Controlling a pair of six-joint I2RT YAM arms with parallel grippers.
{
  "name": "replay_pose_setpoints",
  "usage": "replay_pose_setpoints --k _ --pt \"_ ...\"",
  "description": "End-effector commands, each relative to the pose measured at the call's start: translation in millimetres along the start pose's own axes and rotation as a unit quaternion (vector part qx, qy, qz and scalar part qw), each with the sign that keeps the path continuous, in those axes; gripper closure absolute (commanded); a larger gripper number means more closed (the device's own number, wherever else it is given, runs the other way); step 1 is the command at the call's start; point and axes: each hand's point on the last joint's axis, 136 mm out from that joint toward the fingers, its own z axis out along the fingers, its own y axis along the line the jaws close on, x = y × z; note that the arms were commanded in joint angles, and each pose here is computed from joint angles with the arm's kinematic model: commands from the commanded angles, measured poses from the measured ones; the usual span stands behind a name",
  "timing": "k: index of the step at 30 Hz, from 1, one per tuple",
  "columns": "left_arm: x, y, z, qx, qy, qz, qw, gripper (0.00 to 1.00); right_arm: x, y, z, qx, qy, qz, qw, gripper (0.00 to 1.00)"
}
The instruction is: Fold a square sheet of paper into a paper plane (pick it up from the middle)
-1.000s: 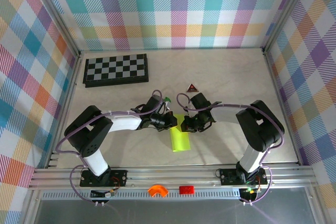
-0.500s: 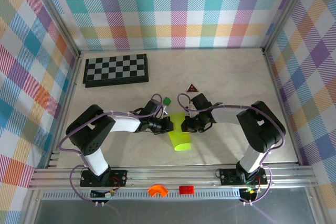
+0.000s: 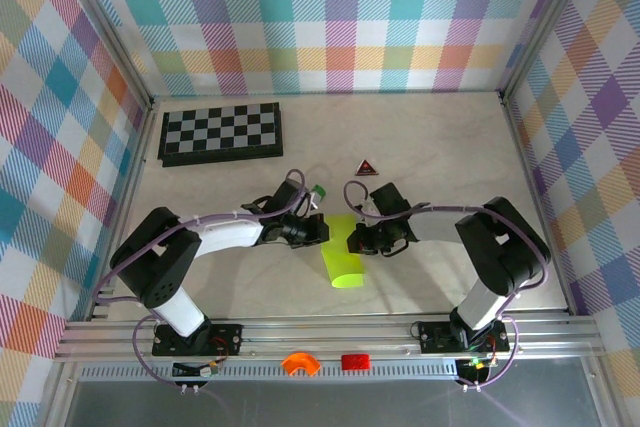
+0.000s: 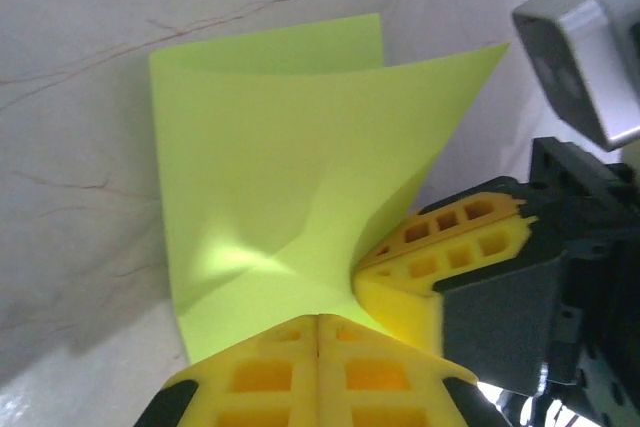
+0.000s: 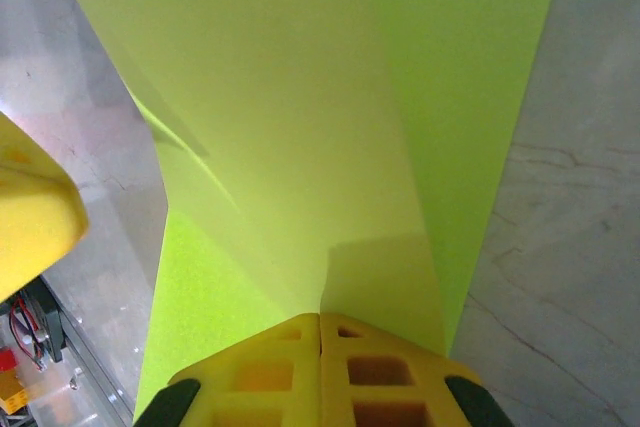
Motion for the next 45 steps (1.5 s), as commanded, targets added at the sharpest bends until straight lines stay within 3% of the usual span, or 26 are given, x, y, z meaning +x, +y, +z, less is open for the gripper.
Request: replay_pose_setpoints --k 1,17,25,32,36,45 --pt "-1 -5 1 0.015 0.014 0.003 1.0 1.0 47 -49 5 0.084 0.058 0.057 0.993 1.0" --pt "-4 1 16 0.027 0.034 0.003 0.999 1.0 46 -53 3 0.097 0.054 0.061 0.992 1.0" --pt "-16 3 22 0.034 0.012 -0.001 0.999 1.0 46 -52 3 0.096 0.055 0.062 0.992 1.0" --pt "7 63 31 -0.048 0.024 -0.03 0.998 1.0 50 -52 3 0.095 0.06 0.071 0.991 1.0" --pt "25 75 33 -0.049 0.04 -0.045 0.997 1.0 50 -47 2 0.083 0.06 0.063 0.993 1.0" --pt "-4 20 -6 -0.003 -0.002 -0.015 1.0 1.0 52 -37 -4 0.075 0.062 0.046 0.994 1.0"
